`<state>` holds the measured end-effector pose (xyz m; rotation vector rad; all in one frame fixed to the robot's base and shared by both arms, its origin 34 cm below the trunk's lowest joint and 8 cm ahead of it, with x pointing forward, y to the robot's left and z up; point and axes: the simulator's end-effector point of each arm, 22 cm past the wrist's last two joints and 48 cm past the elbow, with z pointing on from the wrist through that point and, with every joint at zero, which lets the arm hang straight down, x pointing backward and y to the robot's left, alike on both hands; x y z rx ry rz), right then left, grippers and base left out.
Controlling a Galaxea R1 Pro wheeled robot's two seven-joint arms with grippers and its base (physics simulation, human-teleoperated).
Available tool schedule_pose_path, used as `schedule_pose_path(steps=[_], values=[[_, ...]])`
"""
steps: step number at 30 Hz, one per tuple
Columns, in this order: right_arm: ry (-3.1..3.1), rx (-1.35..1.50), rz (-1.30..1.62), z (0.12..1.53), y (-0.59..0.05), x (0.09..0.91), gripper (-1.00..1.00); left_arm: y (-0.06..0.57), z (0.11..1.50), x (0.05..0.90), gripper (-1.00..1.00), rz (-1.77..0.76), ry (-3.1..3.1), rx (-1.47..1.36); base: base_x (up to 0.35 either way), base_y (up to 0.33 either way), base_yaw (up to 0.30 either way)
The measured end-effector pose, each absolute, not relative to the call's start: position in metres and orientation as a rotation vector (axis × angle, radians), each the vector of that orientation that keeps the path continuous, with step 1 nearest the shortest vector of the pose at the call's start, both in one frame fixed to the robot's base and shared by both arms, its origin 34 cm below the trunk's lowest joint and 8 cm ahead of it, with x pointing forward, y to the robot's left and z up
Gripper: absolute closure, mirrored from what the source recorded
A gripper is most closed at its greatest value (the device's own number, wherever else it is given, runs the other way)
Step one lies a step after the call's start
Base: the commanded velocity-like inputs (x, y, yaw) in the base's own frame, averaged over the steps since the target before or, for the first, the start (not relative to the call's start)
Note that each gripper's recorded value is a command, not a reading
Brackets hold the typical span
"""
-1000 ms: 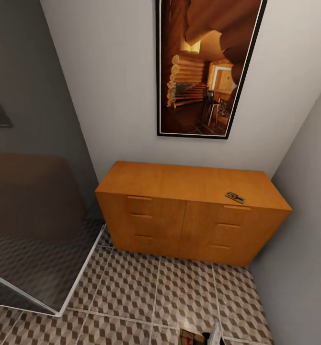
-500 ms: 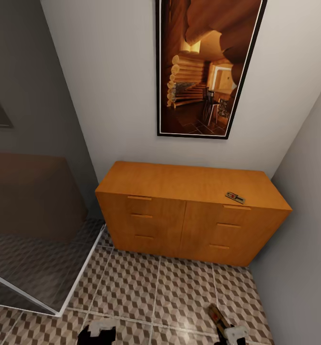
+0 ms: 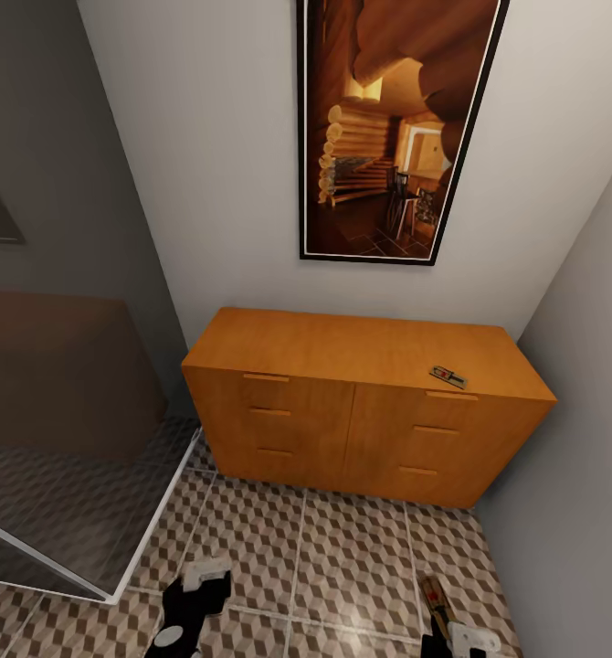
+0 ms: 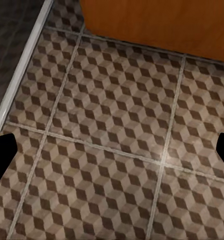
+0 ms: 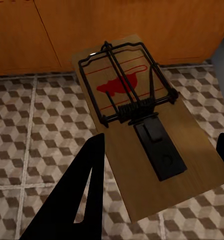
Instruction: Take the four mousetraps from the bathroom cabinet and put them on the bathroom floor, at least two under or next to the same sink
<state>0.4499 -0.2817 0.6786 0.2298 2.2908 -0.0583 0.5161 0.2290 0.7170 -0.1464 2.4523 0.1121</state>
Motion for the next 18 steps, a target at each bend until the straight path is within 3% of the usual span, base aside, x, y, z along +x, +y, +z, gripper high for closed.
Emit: schedule_pose_path(steps=[18], values=[[1.982, 0.149, -0.048, 0.736, -0.257, 0.481, 1.00, 0.257, 0.748, 0.549, -1.00, 0.128, 2.372, -0.103, 0.000, 0.000, 0.000]])
